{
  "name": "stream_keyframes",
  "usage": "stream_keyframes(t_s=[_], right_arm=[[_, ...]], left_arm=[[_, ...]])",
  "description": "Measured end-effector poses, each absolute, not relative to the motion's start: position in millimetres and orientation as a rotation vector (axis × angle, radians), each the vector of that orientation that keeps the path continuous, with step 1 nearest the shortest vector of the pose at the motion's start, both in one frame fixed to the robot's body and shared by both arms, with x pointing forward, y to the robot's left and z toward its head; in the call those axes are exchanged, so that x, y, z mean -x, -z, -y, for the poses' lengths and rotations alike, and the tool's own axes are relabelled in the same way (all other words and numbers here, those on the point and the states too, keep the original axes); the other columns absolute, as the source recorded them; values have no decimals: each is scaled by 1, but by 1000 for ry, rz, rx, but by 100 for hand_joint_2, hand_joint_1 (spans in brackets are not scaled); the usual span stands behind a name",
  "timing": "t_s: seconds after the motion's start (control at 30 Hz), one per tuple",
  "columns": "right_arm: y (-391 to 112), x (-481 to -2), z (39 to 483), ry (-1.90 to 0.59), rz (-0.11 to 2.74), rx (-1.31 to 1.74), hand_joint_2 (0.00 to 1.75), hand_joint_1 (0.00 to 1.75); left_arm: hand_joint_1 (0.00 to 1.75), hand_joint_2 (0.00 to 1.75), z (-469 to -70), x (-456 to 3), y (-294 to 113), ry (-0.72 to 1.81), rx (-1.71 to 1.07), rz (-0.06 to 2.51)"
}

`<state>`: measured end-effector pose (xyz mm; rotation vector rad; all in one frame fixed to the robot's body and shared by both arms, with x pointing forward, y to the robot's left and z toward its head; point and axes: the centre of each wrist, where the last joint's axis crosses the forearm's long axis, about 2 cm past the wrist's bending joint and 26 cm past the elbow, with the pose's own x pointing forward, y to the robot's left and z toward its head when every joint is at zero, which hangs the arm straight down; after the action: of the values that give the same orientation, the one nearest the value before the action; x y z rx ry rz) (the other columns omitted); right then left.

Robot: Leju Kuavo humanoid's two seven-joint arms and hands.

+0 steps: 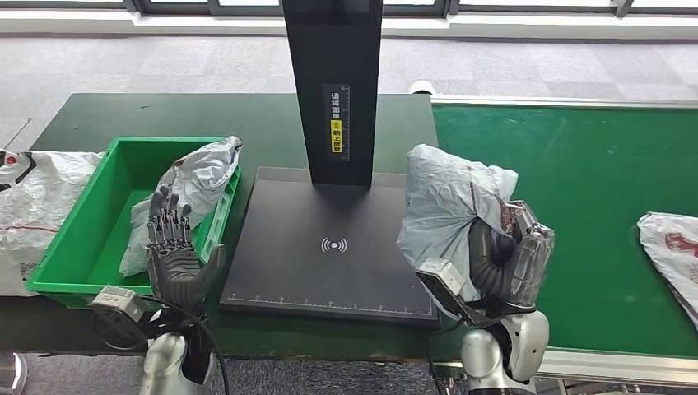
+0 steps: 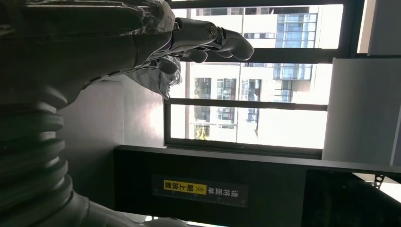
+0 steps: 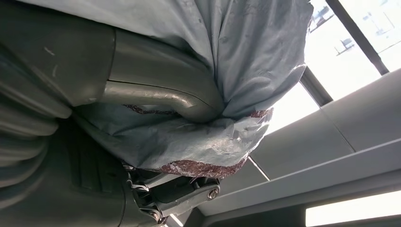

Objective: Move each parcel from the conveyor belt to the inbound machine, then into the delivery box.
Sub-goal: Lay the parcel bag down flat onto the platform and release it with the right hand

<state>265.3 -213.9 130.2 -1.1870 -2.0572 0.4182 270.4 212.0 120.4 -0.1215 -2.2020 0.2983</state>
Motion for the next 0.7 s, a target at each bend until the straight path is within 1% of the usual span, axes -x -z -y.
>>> stream_keyframes(t_s=[0.4,0.7], right_arm=[[-106,-275,184,-550,1989,1056,175,175],[-78,-289,149,-641,1894,860,175,175]], left_arm=[[0,175,-207,-272,-122,-314,128,2201],[0,175,-206,-272,-122,-304,134,2203]])
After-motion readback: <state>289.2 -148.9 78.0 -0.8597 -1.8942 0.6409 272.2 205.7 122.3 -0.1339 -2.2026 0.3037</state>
